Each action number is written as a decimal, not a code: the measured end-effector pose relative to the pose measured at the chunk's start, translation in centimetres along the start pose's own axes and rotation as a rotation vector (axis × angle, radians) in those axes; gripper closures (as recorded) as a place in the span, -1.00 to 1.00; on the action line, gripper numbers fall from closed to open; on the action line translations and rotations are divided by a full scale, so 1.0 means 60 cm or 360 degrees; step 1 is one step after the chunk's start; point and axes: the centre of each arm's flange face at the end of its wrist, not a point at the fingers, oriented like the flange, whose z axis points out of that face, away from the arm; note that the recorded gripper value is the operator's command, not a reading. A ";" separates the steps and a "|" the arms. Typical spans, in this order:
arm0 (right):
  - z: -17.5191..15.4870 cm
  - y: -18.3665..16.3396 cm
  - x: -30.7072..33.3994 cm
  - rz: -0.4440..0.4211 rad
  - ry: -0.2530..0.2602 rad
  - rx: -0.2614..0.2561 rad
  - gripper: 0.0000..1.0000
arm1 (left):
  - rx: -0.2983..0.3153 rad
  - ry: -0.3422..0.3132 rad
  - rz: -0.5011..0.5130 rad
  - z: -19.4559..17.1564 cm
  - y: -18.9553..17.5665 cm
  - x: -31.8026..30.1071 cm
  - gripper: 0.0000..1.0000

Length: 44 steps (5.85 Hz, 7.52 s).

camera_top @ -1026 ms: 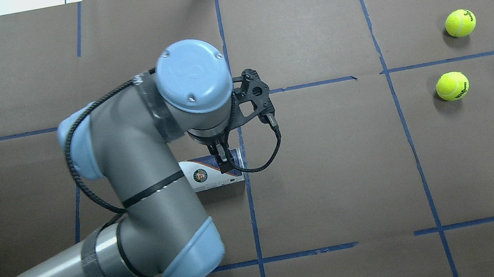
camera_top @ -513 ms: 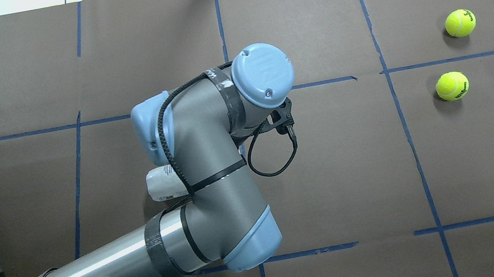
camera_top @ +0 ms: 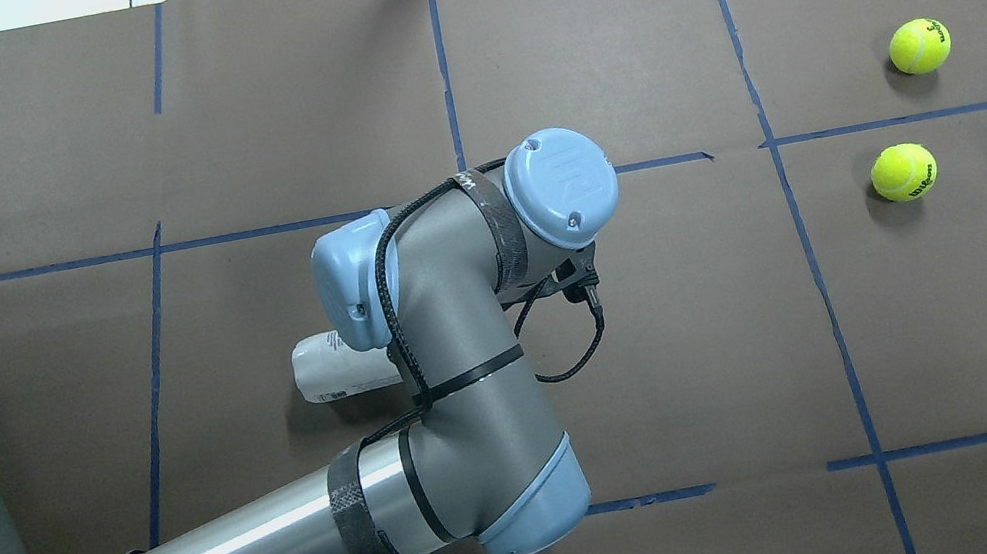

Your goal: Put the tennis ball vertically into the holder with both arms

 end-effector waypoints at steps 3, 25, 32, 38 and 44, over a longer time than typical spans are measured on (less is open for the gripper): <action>0.002 0.001 0.002 0.0003 0.0000 -0.0004 -1.00 | 0.0011 -0.0030 0.0010 0.030 -0.012 -0.002 -0.99; 0.003 0.001 0.002 0.0005 0.0000 -0.0005 -1.00 | 0.1837 -0.0024 -0.0351 -0.151 0.133 -0.080 -0.34; -0.003 -0.001 -0.002 -0.0003 0.0002 0.0005 -1.00 | 0.2595 -0.0158 -0.0442 0.064 0.212 -0.115 -0.38; -0.002 -0.001 -0.002 -0.0003 0.0001 0.0004 -1.00 | 0.2539 -0.0138 -0.0488 0.152 0.182 -0.092 -0.45; -0.003 -0.001 -0.002 -0.0004 0.0002 0.0005 -1.00 | 0.2546 -0.0174 -0.0537 0.155 0.179 -0.087 -0.68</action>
